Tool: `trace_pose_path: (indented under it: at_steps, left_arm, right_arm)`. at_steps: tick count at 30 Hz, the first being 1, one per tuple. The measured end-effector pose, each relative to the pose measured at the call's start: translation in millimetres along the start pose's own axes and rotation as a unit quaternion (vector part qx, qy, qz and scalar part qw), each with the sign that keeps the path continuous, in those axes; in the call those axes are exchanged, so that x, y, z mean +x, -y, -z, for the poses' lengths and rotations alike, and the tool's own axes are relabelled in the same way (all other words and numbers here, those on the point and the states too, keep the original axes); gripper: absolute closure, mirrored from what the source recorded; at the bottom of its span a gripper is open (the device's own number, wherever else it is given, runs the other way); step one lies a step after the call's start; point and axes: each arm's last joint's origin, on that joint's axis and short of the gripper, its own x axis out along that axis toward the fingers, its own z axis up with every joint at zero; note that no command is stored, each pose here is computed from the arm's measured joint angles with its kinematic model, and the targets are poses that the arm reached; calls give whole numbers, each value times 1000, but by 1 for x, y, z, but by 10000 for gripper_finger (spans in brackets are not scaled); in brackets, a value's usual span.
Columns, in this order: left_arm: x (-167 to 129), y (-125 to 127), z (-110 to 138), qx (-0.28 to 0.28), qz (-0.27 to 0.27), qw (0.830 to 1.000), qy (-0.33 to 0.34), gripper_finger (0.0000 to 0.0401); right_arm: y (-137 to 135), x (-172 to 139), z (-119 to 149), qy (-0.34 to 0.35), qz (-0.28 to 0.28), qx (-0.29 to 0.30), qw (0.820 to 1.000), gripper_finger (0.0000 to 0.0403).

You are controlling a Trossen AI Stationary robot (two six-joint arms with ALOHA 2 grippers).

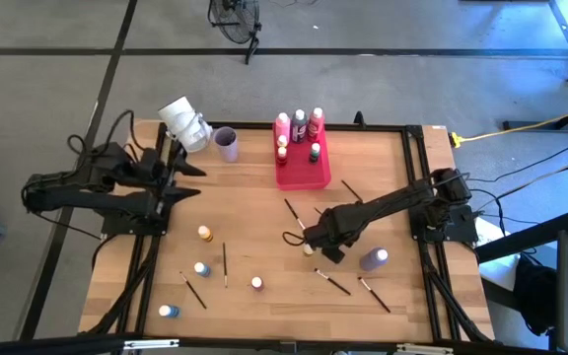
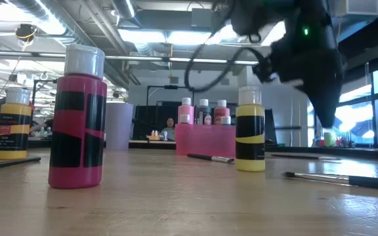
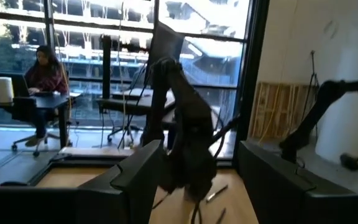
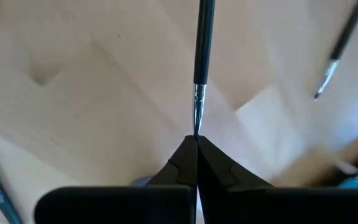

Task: Pick & Place Paint Supplies
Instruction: Put the black paint brush into the purple cup

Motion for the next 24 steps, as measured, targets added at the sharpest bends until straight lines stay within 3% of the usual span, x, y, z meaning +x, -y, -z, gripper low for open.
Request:
trace_pose_path:
  at_steps: [8, 12, 15, 19, 24]
  left_arm:
    - [3, -5, 15, 58, -46, 994, -76, 191]
    - [8, -8, 24, 107, -64, 984, -123, 191]
    - [15, -9, 31, 135, -44, 977, -157, 191]
    - [27, -3, 40, 177, 29, 966, -185, 191]
    - [42, 5, 50, 266, 31, 939, -215, 191]
  right_arm:
    - [11, -57, -3, 75, 71, 1, 995, 403]
    - [12, -81, -6, 115, 52, 1, 992, 403]
    - [11, -93, -10, 135, 26, -13, 990, 403]
    - [1, -101, -19, 132, -78, -59, 986, 403]
    - [-15, -113, -35, 153, -239, -133, 950, 403]
